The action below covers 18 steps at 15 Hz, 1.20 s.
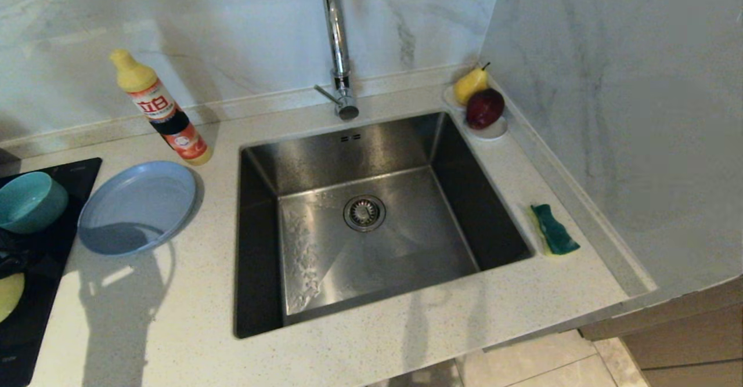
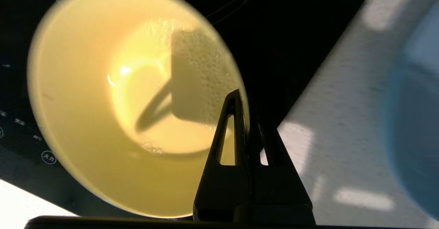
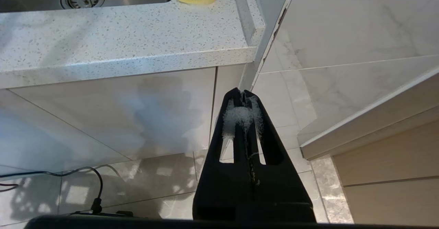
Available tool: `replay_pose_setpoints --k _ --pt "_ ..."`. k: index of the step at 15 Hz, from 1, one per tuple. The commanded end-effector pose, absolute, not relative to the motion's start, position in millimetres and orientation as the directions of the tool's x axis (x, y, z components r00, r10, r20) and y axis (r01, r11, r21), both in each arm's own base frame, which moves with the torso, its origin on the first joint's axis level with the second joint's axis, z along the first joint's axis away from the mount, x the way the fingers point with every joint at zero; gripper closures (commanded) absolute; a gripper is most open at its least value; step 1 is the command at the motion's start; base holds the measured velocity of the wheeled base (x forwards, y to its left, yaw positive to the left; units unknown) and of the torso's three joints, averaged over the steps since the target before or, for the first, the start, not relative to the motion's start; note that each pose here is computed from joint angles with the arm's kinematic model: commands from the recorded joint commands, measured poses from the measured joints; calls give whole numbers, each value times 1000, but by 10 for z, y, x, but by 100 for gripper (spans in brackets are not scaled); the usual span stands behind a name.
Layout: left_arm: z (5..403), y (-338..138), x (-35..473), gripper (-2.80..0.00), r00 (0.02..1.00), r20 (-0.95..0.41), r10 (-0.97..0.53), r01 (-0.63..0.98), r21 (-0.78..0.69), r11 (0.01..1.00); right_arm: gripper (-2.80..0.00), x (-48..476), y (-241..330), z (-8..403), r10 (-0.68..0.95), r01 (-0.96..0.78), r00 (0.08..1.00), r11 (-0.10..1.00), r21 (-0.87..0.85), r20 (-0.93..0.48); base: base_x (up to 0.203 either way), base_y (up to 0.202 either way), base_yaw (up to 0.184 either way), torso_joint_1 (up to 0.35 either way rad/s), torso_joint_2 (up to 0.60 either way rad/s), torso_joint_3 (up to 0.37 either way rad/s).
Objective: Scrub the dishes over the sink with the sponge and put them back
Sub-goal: Place the bowl on the plate
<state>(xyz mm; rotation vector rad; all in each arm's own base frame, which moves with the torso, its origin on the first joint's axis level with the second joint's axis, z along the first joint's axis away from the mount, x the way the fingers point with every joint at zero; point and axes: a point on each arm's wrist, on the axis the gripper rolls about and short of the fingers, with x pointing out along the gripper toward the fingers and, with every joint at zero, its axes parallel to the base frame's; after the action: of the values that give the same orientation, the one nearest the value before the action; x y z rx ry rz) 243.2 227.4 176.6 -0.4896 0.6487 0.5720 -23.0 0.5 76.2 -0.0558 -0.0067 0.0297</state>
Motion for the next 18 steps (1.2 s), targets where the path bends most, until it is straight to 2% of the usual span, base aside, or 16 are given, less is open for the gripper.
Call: replay_pose_setpoints --k 1,4,9,13,18 --pt "1936 2201 2357 0 680 -643 353 -618 -243 748 0 -231 5 762 31 -30 1000 998 -57 6 0 0 0 0 0 0" --pt "2123 2098 2257 0 698 -637 327 -596 -263 759 0 -232 5 761 31 -30 1000 998 -57 8 0 0 0 0 0 0" --pt "2771 1573 1879 0 798 -557 233 -468 -328 821 0 -230 5 758 31 -30 1000 998 -57 6 0 0 0 0 0 0" --pt "3001 1015 2055 0 855 -509 103 -328 -376 867 0 -232 5 761 31 -30 1000 998 -57 8 0 0 0 0 0 0" --pt "2956 573 2599 0 859 -490 148 -333 -314 889 0 -231 5 762 31 -30 1000 998 -57 6 0 0 0 0 0 0"
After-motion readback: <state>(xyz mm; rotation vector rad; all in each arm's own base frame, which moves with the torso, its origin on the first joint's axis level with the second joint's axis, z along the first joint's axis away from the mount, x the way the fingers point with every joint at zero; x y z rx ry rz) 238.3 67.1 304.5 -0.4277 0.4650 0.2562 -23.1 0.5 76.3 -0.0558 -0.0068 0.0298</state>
